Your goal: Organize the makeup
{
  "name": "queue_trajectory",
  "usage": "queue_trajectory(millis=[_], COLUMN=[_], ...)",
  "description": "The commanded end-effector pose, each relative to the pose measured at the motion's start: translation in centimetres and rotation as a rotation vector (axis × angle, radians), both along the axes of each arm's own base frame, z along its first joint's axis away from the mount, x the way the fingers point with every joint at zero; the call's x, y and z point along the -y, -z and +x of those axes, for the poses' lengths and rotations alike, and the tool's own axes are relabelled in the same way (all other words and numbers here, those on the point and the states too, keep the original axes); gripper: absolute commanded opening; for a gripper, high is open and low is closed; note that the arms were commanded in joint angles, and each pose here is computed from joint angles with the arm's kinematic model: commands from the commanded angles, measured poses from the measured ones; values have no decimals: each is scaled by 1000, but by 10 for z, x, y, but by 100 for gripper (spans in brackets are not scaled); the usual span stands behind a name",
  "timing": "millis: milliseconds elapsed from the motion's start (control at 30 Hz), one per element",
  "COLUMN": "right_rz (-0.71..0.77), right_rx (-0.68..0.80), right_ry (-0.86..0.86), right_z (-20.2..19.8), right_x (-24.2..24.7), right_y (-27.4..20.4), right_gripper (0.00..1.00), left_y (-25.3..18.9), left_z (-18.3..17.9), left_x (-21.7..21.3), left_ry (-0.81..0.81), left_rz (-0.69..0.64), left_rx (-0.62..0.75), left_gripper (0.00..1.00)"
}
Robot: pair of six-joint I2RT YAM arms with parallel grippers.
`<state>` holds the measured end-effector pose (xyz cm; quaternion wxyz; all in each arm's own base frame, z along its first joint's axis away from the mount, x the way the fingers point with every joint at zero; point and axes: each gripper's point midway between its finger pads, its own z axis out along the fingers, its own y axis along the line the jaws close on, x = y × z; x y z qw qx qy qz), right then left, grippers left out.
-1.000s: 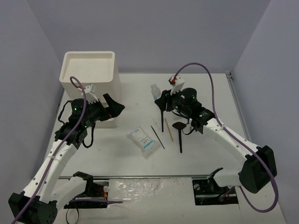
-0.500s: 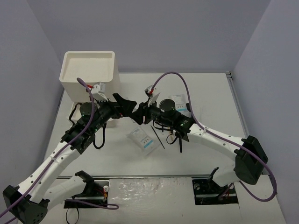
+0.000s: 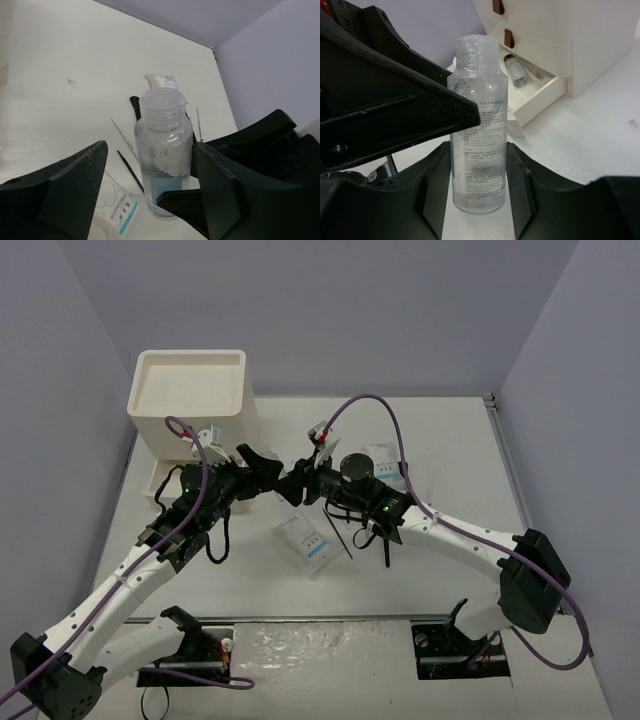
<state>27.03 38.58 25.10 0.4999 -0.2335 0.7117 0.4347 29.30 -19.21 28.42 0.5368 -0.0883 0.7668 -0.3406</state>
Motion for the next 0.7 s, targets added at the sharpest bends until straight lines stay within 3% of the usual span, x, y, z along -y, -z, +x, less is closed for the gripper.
queue_trajectory(millis=[0, 200, 300, 367, 400, 567, 667], right_rz=[174, 180, 177, 175, 173, 112, 60], right_rx=[124, 127, 118, 116, 116, 113, 107], right_ry=[-32, -46, -50, -45, -42, 5, 45], right_z=[-6, -8, -8, -8, -8, -3, -1], right_x=[-6, -9, -10, -9, -8, 1, 12], right_y=[-65, -64, -59, -57, -56, -48, -43], right_gripper=[0, 0, 6, 14, 18, 71, 88], left_y=[-31, -28, -29, -28, -27, -16, -8], left_z=[5, 6, 7, 8, 9, 16, 23], left_x=[11, 21, 21, 19, 19, 4, -13], left_ry=[15, 50, 42, 32, 27, -55, -134], left_rz=[-118, -152, -169, -170, -170, -141, -129], left_rx=[83, 71, 83, 83, 82, 61, 30], left_gripper=[61, 38, 12, 3, 0, 0, 0])
